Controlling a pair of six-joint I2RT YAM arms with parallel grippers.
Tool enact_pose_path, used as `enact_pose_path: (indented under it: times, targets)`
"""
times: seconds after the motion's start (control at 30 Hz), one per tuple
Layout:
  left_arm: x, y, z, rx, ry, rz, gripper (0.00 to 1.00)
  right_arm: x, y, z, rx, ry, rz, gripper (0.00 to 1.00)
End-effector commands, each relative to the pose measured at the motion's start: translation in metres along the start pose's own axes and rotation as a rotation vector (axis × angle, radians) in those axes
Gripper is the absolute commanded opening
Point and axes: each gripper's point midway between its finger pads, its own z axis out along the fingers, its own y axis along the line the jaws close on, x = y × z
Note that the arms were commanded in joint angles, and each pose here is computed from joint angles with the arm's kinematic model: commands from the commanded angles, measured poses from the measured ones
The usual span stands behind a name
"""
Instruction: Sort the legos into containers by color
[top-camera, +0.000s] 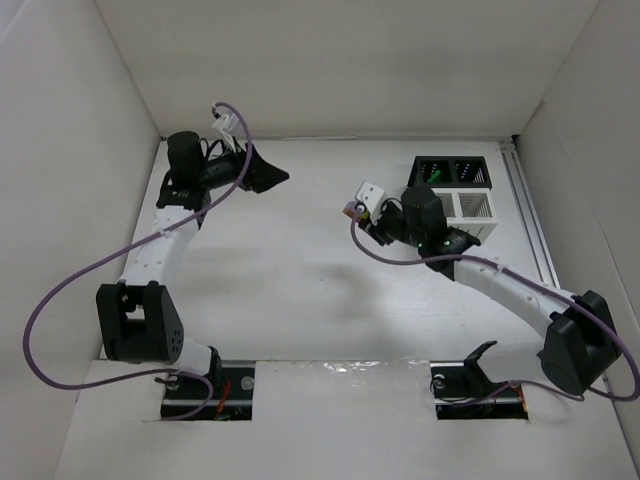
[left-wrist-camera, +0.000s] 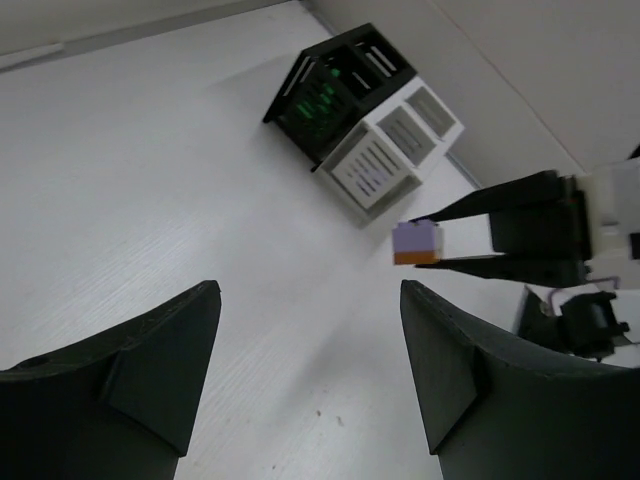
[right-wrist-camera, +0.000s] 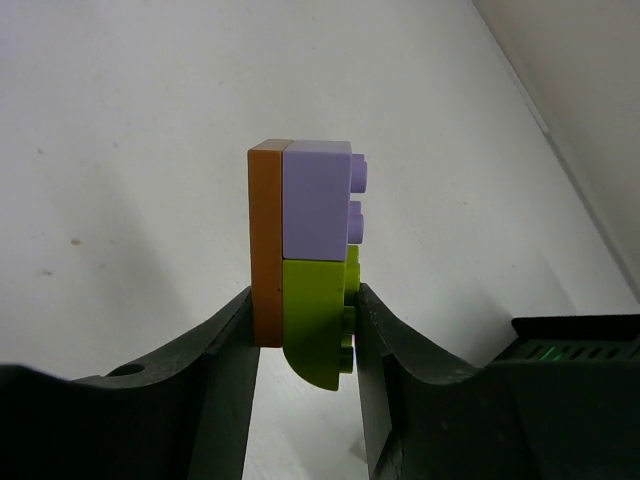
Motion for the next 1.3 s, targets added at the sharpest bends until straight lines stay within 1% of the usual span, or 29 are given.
enact_pose_path:
  times: [0.0, 0.03, 0.07, 0.1, 0.13, 0.17, 0.2, 0.23, 0.27, 0.3, 0.37, 0.4, 0.43, 0.57, 0.77, 0.8, 0.9, 0.93, 0.97, 1.03, 1.2, 1.27]
  targets:
    - [-0.016, -0.047, 0.004, 0.212, 0.061, 0.045, 0.70, -0.036, -0.007, -0.002, 0.026, -0.146, -0.205, 0.02]
    - [-0.023, -0.053, 0.007, 0.224, 0.064, 0.073, 0.70, -0.037, -0.012, -0.002, 0.046, -0.144, -0.218, 0.02]
    - [-0.011, -0.059, 0.010, 0.234, 0.115, 0.049, 0.70, -0.039, -0.008, -0.001, 0.043, -0.145, -0.234, 0.02]
    - [-0.010, -0.055, 0.014, 0.206, 0.118, 0.134, 0.70, -0.041, -0.004, -0.001, 0.051, -0.139, -0.239, 0.02]
    - [-0.011, -0.056, 0.017, 0.188, 0.128, 0.162, 0.70, -0.048, -0.006, -0.003, 0.070, -0.158, -0.254, 0.02]
    - [-0.002, -0.058, 0.019, 0.183, 0.154, 0.170, 0.70, -0.052, -0.006, -0.003, 0.083, -0.166, -0.271, 0.02]
    - [0.007, -0.055, 0.018, 0.176, 0.190, 0.140, 0.70, -0.065, -0.009, -0.007, 0.112, -0.200, -0.288, 0.02]
    - [0.014, -0.055, 0.018, 0.189, 0.213, 0.121, 0.70, -0.066, -0.006, -0.007, 0.128, -0.199, -0.301, 0.02]
    - [0.017, -0.056, 0.018, 0.212, 0.229, 0.116, 0.70, -0.074, -0.008, -0.011, 0.149, -0.221, -0.322, 0.01]
    - [0.025, -0.063, 0.015, 0.264, 0.255, 0.075, 0.68, -0.077, -0.007, -0.010, 0.162, -0.235, -0.323, 0.01]
    - [0.024, -0.070, 0.014, 0.311, 0.250, 0.089, 0.68, -0.087, -0.005, -0.014, 0.173, -0.263, -0.338, 0.01]
    - [0.023, -0.073, 0.012, 0.322, 0.243, 0.099, 0.68, -0.083, -0.003, -0.013, 0.168, -0.256, -0.338, 0.01]
    - [0.028, -0.076, 0.013, 0.341, 0.250, 0.105, 0.68, -0.091, -0.005, -0.014, 0.189, -0.278, -0.354, 0.01]
    - [0.032, -0.084, 0.008, 0.405, 0.249, 0.153, 0.67, -0.096, -0.001, -0.022, 0.202, -0.321, -0.408, 0.00]
    - [0.036, -0.102, 0.009, 0.485, 0.257, 0.185, 0.67, -0.095, 0.002, -0.021, 0.189, -0.330, -0.424, 0.00]
    - [0.037, -0.108, 0.010, 0.499, 0.264, 0.187, 0.67, -0.100, 0.002, -0.022, 0.183, -0.346, -0.427, 0.00]
    - [0.038, -0.116, 0.012, 0.519, 0.269, 0.197, 0.67, -0.103, 0.005, -0.020, 0.168, -0.355, -0.408, 0.00]
    - [0.038, -0.116, 0.012, 0.519, 0.269, 0.197, 0.67, -0.105, 0.006, -0.018, 0.158, -0.362, -0.411, 0.00]
    - [0.040, -0.114, 0.014, 0.515, 0.280, 0.168, 0.67, -0.105, 0.006, -0.018, 0.158, -0.362, -0.411, 0.00]
    - [0.041, -0.114, 0.018, 0.523, 0.282, 0.166, 0.67, -0.108, 0.009, -0.015, 0.137, -0.375, -0.415, 0.00]
    - [0.030, -0.114, 0.028, 0.525, 0.272, 0.187, 0.67, -0.108, 0.012, -0.010, 0.121, -0.374, -0.408, 0.00]
    - [0.032, -0.110, 0.030, 0.513, 0.279, 0.172, 0.67, -0.108, 0.012, -0.010, 0.121, -0.374, -0.408, 0.00]
